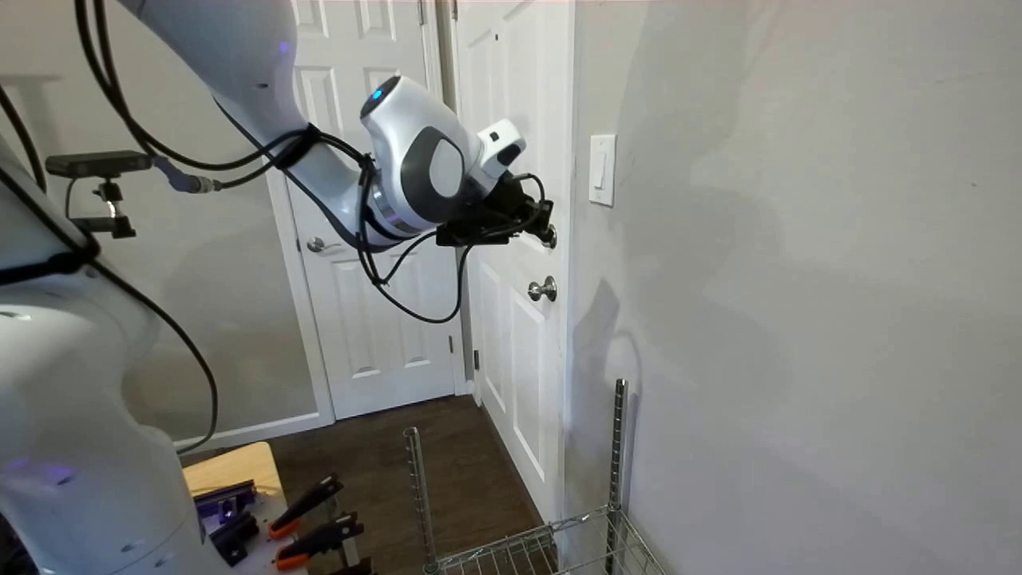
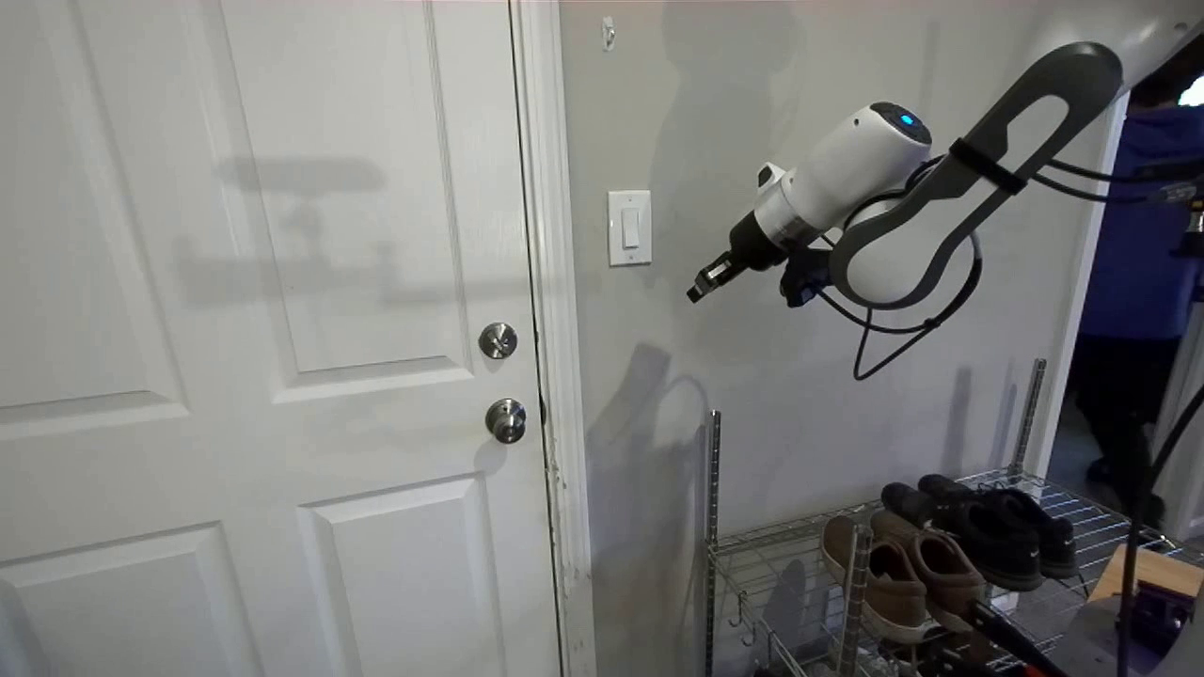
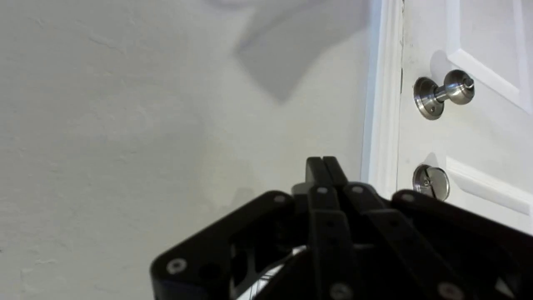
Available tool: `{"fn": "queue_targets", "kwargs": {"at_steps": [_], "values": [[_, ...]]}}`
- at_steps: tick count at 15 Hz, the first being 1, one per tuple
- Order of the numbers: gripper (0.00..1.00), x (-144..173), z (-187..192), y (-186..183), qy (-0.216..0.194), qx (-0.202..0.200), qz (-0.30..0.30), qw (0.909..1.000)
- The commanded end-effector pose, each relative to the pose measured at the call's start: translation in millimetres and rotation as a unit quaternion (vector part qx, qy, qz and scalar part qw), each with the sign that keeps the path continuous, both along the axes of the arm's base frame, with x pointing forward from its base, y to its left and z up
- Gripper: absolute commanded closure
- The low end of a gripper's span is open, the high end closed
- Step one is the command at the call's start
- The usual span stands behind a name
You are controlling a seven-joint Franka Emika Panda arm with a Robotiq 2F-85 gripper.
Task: Turn off the light
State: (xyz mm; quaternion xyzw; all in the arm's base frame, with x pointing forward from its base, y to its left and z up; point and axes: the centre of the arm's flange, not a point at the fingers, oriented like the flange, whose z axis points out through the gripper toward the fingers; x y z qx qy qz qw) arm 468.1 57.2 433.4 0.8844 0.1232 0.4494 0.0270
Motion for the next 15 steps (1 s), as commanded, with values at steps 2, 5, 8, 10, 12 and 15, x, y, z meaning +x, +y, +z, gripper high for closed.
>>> {"fn": "queue_targets", "kwargs": {"at_steps": [2, 5, 8, 10, 12, 15], "values": [[0.96, 10.5, 7.8, 26.4, -0.044, -0.003, 0.011, 0.9989], [0.97, 14.3, 17.0, 39.0, -0.067, -0.002, 0.032, 0.9973], [0.96, 22.0, 21.8, 47.0, -0.088, -0.002, 0.040, 0.9953], [0.96, 29.5, 26.7, 47.3, -0.098, 0.000, 0.035, 0.9946], [0.96, 38.7, 34.6, 46.7, -0.108, 0.000, 0.030, 0.9937], [0.96, 58.0, 50.8, 47.1, -0.120, 0.003, 0.024, 0.9925]]}}
